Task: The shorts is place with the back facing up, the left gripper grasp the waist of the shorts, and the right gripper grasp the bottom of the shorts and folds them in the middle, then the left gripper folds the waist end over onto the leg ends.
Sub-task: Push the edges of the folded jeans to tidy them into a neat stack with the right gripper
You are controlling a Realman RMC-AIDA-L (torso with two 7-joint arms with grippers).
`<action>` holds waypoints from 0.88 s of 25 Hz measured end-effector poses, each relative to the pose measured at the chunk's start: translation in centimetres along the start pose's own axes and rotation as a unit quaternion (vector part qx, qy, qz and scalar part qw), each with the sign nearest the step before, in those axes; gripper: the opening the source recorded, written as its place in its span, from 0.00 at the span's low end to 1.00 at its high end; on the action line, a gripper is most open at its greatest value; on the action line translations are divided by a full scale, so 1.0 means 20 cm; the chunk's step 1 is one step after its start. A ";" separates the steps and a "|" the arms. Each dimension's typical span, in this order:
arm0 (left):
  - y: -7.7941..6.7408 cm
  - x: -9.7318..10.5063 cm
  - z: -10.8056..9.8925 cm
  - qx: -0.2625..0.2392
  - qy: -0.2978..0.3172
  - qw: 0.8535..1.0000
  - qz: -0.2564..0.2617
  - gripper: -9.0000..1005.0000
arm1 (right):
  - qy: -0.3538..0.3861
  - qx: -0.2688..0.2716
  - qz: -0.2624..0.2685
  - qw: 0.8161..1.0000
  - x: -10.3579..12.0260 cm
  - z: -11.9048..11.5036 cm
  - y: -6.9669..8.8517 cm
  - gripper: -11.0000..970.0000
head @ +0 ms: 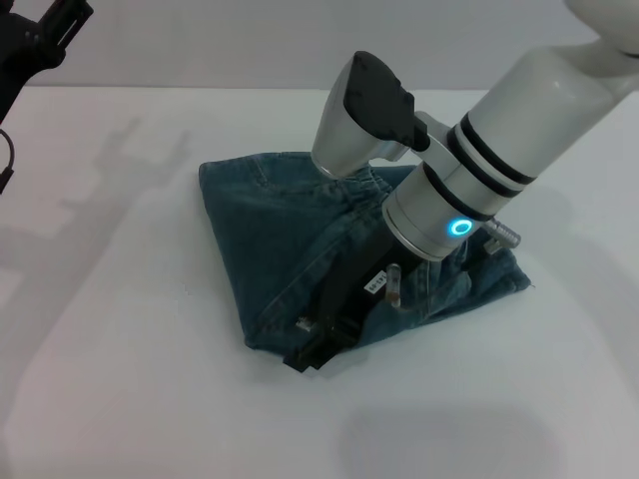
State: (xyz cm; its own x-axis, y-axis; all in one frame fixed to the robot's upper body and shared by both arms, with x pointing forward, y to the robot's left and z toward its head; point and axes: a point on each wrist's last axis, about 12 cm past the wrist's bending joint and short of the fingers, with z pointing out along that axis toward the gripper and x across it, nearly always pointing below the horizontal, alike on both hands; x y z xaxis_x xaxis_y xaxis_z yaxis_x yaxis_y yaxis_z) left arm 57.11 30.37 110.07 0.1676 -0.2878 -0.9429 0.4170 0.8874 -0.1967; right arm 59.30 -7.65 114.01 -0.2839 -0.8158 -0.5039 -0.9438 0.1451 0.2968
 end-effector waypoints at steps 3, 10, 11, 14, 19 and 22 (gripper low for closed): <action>-0.01 0.00 0.00 0.004 0.000 1.000 0.000 0.84 | -0.004 0.007 0.002 1.000 0.01 0.00 -0.01 0.55; -0.02 0.00 -0.01 0.012 -0.005 1.000 -0.002 0.84 | -0.010 0.016 -0.006 1.000 -0.01 0.03 -0.01 0.55; -0.02 0.00 -0.01 0.014 -0.007 1.000 -0.004 0.84 | -0.010 0.016 -0.006 1.000 -0.01 0.03 -0.01 0.55; -0.01 -0.01 -0.02 0.014 -0.010 1.000 -0.004 0.84 | -0.007 0.020 -0.011 1.000 -0.03 0.05 0.00 0.55; -0.01 -0.01 -0.04 0.010 -0.011 1.000 -0.002 0.84 | 0.000 0.039 -0.012 0.999 -0.03 0.09 -0.01 0.55; 0.00 -0.01 -0.04 0.007 -0.012 1.000 -0.002 0.84 | 0.002 0.051 -0.016 0.999 -0.03 0.11 -0.01 0.55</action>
State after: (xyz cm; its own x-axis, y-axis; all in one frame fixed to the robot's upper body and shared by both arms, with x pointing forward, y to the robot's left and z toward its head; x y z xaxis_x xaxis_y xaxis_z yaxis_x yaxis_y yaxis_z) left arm 56.29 30.76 110.03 0.1867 -0.2988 -0.9359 0.4298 0.8815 -0.1957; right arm 59.31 -6.02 112.52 -0.2537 -0.8225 -0.5090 -0.9646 0.1759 0.1964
